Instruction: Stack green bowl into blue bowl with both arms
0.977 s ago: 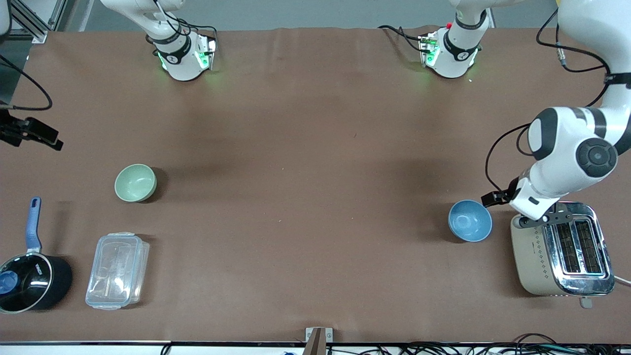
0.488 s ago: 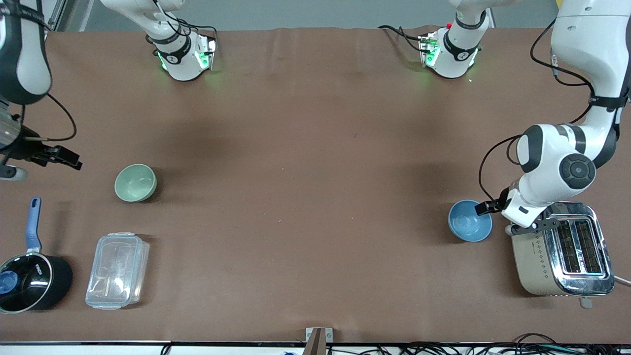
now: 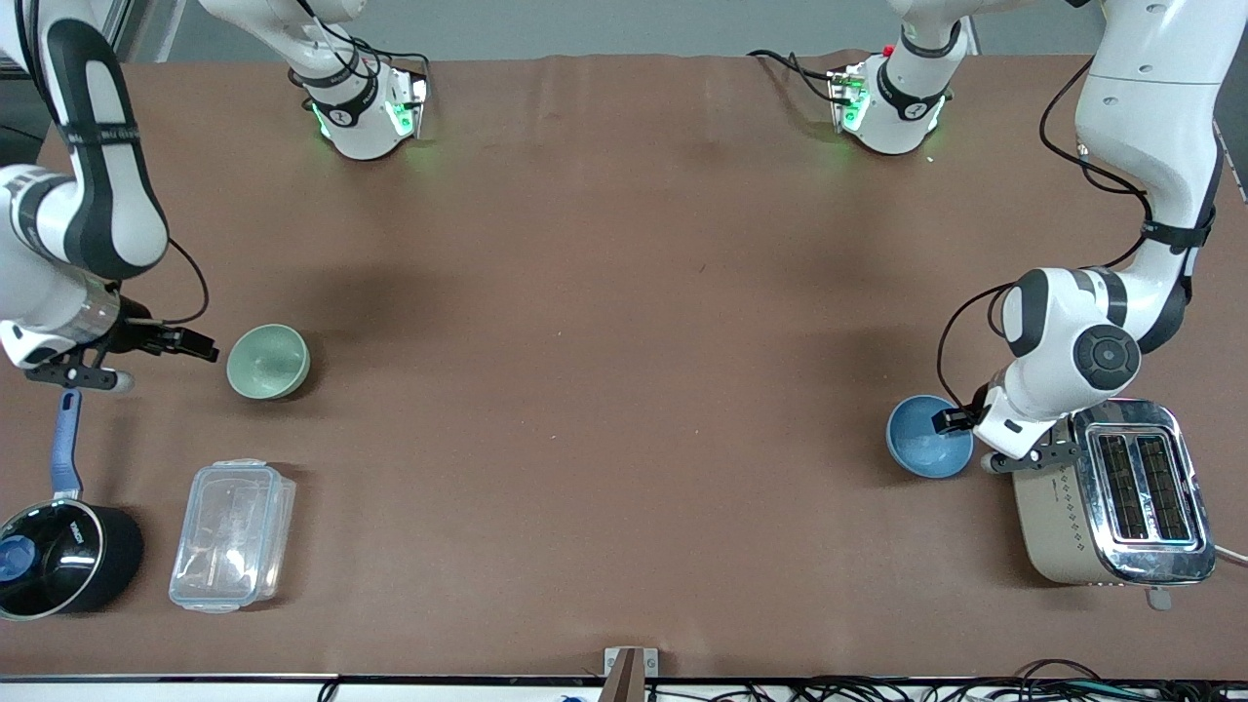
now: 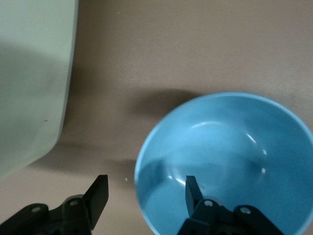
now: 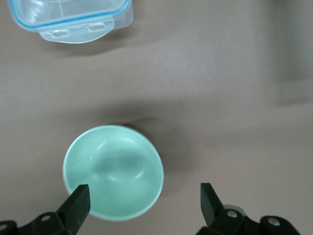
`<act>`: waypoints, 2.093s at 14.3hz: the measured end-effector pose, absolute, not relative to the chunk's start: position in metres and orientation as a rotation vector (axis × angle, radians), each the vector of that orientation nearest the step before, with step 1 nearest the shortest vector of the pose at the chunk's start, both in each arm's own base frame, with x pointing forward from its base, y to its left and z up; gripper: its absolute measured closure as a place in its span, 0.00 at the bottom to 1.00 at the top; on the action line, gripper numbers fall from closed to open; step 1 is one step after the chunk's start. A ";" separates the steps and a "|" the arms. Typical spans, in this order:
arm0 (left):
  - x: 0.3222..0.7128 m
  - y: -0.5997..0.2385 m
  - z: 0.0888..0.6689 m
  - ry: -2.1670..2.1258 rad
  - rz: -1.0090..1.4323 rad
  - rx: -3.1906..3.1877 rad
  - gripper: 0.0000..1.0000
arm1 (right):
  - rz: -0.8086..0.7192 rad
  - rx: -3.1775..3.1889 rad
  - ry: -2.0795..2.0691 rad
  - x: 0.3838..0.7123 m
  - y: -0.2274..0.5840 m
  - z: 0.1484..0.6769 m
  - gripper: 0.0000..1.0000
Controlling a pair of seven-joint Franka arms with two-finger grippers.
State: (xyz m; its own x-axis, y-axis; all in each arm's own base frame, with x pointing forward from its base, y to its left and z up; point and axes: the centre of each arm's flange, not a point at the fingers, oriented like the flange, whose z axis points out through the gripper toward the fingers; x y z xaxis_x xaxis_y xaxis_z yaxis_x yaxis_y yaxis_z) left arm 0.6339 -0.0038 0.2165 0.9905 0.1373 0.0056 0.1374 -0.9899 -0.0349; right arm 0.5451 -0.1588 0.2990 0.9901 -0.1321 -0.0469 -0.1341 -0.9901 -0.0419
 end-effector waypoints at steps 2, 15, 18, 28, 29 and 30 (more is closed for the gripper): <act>0.634 -0.001 0.212 -0.219 -0.003 -3.099 0.46 | 0.088 -3.067 0.190 0.543 -0.168 0.264 0.02; 0.635 -0.077 0.246 -0.309 -0.008 -3.144 0.94 | 0.149 -2.924 0.075 0.523 -0.180 0.197 0.73; 0.621 -0.157 0.272 -0.377 0.000 -3.190 0.94 | 0.159 -2.914 0.069 0.522 -0.180 0.199 0.91; 0.513 -0.451 0.276 -0.480 0.025 -3.254 0.94 | 0.029 -2.878 -0.093 0.574 -0.183 0.383 0.96; 0.503 -0.471 0.267 -0.488 0.016 -3.247 0.94 | 0.040 -2.910 -0.099 0.580 -0.182 0.402 0.96; 0.496 -0.488 0.259 -0.504 0.009 -3.242 0.94 | 0.051 -2.938 -0.098 0.586 -0.177 0.420 0.96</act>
